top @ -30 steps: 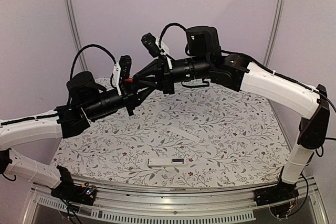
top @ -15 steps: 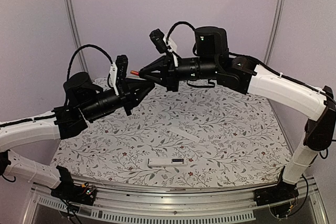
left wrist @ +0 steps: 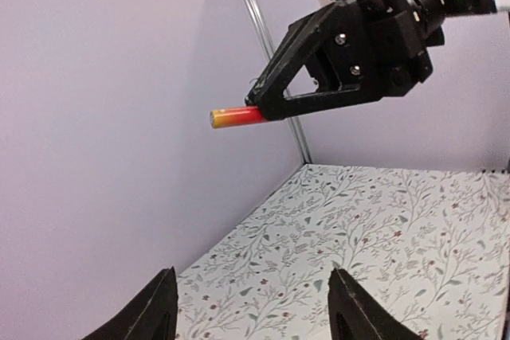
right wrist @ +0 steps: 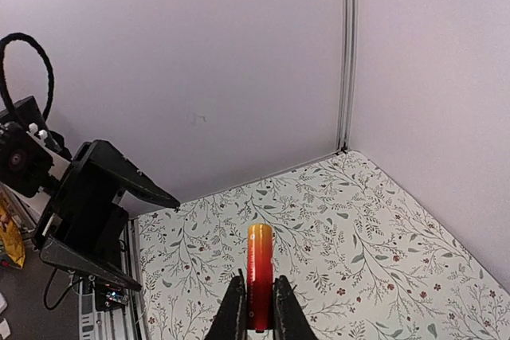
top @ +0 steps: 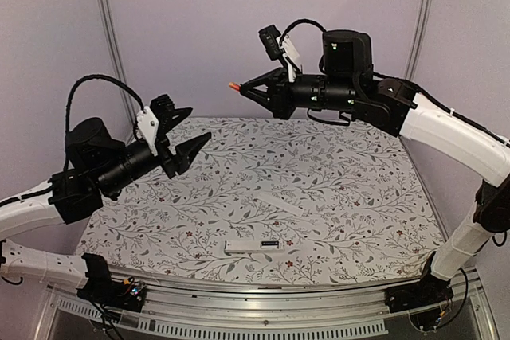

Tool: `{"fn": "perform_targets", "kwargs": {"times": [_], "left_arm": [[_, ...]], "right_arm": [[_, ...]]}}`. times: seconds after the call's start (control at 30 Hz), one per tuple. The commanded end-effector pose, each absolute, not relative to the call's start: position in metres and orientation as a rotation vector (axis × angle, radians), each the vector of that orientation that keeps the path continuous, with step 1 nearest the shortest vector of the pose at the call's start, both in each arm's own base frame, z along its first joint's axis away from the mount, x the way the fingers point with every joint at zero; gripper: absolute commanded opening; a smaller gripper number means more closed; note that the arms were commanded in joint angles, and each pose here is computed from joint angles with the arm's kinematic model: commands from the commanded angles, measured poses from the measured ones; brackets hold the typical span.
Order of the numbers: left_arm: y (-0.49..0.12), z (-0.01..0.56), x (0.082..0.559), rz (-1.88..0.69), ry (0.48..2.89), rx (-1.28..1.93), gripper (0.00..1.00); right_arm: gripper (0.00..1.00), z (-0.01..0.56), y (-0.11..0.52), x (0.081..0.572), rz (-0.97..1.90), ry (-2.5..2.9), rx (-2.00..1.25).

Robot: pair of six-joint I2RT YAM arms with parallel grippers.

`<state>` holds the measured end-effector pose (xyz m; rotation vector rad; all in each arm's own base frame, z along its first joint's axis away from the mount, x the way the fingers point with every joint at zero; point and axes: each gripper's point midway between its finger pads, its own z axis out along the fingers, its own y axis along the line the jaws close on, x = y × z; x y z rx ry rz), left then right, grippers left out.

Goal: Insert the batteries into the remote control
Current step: Pass from the right arm to the left

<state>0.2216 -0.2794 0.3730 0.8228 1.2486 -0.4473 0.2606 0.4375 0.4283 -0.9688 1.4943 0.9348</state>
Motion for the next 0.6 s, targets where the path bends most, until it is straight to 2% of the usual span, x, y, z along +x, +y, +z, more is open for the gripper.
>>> {"fn": "perform_targets", "kwargs": {"times": [0.0,0.27,0.57], "left_arm": [[-0.268,0.35,0.219,0.011,1.138,0.995,0.66],[-0.277,0.344,0.213,0.542,0.819,1.117,0.69],[-0.289,0.349,0.206,0.633,0.729,1.097,0.69]], "right_arm": [[0.0,0.403,0.426,0.267,0.922,1.667,-0.898],[0.0,0.386,0.427,0.259,0.918,1.753,-0.88],[0.0,0.366,0.432,0.242,0.939,1.798,-0.918]]}}
